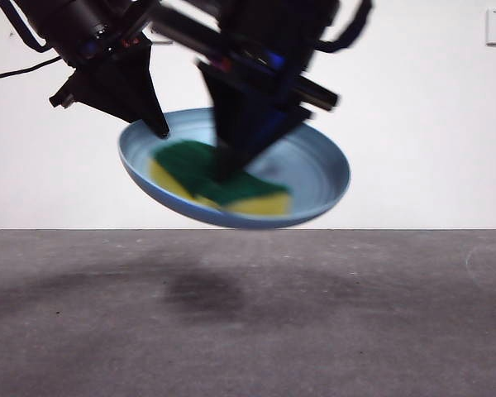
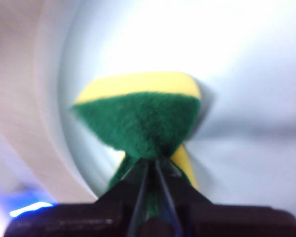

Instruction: Pick up the plate,pick up the cloth,clean the plate with the cloth

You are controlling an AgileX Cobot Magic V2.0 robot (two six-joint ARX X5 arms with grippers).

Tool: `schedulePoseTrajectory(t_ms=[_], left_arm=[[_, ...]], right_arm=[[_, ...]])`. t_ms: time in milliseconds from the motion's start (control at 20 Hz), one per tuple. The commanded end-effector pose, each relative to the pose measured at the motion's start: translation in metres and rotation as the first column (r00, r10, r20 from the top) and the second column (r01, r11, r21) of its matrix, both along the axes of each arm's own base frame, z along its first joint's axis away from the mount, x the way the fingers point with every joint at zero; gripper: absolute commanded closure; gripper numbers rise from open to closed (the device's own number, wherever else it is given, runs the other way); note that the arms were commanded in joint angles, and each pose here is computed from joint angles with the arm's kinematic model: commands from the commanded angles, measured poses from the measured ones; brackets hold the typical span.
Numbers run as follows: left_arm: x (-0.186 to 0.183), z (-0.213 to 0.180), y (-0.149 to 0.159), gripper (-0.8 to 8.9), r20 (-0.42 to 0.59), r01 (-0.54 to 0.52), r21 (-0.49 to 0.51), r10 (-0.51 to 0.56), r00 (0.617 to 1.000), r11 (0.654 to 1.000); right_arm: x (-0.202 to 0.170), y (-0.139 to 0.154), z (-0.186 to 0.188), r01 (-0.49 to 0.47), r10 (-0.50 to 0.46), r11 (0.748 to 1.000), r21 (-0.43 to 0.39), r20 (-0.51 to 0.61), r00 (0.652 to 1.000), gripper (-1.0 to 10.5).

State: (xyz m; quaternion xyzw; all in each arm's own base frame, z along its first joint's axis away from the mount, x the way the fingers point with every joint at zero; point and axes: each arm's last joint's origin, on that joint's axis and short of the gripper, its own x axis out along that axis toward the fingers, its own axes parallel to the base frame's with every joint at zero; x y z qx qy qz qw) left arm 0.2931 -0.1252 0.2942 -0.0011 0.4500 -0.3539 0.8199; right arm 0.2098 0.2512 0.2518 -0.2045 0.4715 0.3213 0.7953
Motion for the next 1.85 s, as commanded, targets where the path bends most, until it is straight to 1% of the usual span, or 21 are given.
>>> schedulePoseTrajectory(t_ms=[50,100,150,250,300,350,500,600,700,800,850,950,1050,1100,1150,1200,1250,1400,1600,1700,1850], left_arm=[[-0.001,0.004,0.002,8.22,-0.016,0.006,-0.040,-0.007,1.000,0.999],[-0.002,0.003,0.002,8.22,-0.027,0.007,-0.036,-0.008,1.000,0.999],[-0.003,0.003,0.002,8.22,-0.034,0.010,-0.032,-0.011,0.999,0.999],[-0.004,0.002,0.003,8.22,-0.042,0.012,-0.028,-0.013,0.999,1.000],[-0.004,0.002,0.003,8.22,-0.043,0.012,-0.028,-0.013,0.999,1.000],[-0.004,0.002,0.002,8.22,-0.046,0.015,-0.029,-0.016,0.999,0.999],[-0.004,0.002,0.002,8.22,-0.051,0.024,-0.042,-0.026,0.998,0.999],[-0.004,0.003,0.002,8.22,-0.051,0.034,-0.058,-0.037,0.998,0.998],[-0.004,0.004,0.001,8.22,-0.044,0.041,-0.070,-0.044,0.998,0.997],[-0.003,0.004,0.001,8.22,-0.033,0.041,-0.073,-0.043,0.999,0.997],[-0.003,0.004,0.001,8.22,-0.028,0.041,-0.073,-0.043,0.999,0.996],[-0.002,0.005,0.001,8.22,-0.018,0.037,-0.070,-0.038,0.999,0.997],[0.000,0.004,0.002,8.22,0.005,0.004,-0.025,-0.004,1.000,1.000],[0.001,0.003,0.004,8.22,0.037,-0.046,0.048,0.044,0.998,0.998],[0.003,0.002,0.006,8.22,0.074,-0.089,0.126,0.080,0.994,0.988],[0.005,-0.001,0.008,8.22,0.103,-0.135,0.193,0.117,0.988,0.972],[0.008,-0.004,0.009,8.22,0.114,-0.156,0.235,0.132,0.985,0.959],[0.021,-0.020,0.015,8.22,0.080,-0.182,0.269,0.166,0.983,0.946],[0.040,-0.043,0.025,8.22,0.055,-0.222,0.298,0.215,0.975,0.928],[0.049,-0.054,0.031,8.22,0.043,-0.239,0.305,0.237,0.970,0.922],[0.060,-0.071,0.037,8.22,0.013,-0.252,0.321,0.262,0.965,0.913]], right_arm=[[0.006,-0.012,-0.014,0.111,-0.088,0.969,-0.223,0.108,0.990,9.6],[0.010,-0.015,-0.013,0.162,-0.120,0.953,-0.255,0.175,0.977,9.6],[0.015,-0.017,-0.011,0.208,-0.148,0.942,-0.264,0.230,0.962,9.6],[0.025,-0.020,-0.008,0.259,-0.194,0.942,-0.215,0.283,0.939,9.6],[0.029,-0.021,-0.007,0.270,-0.209,0.945,-0.186,0.295,0.932,9.6],[0.034,-0.020,-0.005,0.273,-0.221,0.952,-0.139,0.301,0.928,9.6],[0.042,-0.016,0.000,0.234,-0.225,0.972,0.000,0.280,0.933,9.6],[0.045,-0.011,0.004,0.185,-0.208,0.976,0.112,0.246,0.947,9.6],[0.046,-0.006,0.007,0.127,-0.173,0.967,0.221,0.202,0.964,9.6],[0.046,-0.002,0.009,0.076,-0.127,0.954,0.289,0.163,0.978,9.6],[0.044,0.000,0.010,0.053,-0.103,0.950,0.308,0.147,0.984,9.6],[0.040,0.003,0.009,0.031,-0.076,0.949,0.314,0.133,0.988,9.6],[0.037,0.006,0.009,0.019,-0.062,0.952,0.304,0.130,0.990,9.6],[0.034,0.004,0.011,0.013,-0.053,0.955,0.296,0.128,0.990,9.6],[0.032,0.001,0.015,0.015,-0.053,0.956,0.292,0.125,0.991,9.6],[0.029,-0.002,0.019,0.022,-0.062,0.959,0.283,0.132,0.989,9.6],[0.026,-0.005,0.024,0.019,-0.059,0.960,0.279,0.136,0.989,9.6],[0.013,-0.019,0.041,0.027,-0.065,0.963,0.267,0.137,0.988,9.6],[-0.002,-0.042,0.062,0.077,-0.118,0.975,0.210,0.186,0.975,9.6],[-0.009,-0.053,0.071,0.096,-0.137,0.976,0.197,0.203,0.970,9.6],[-0.020,-0.067,0.085,0.114,-0.163,0.971,0.209,0.237,0.958,9.6]])
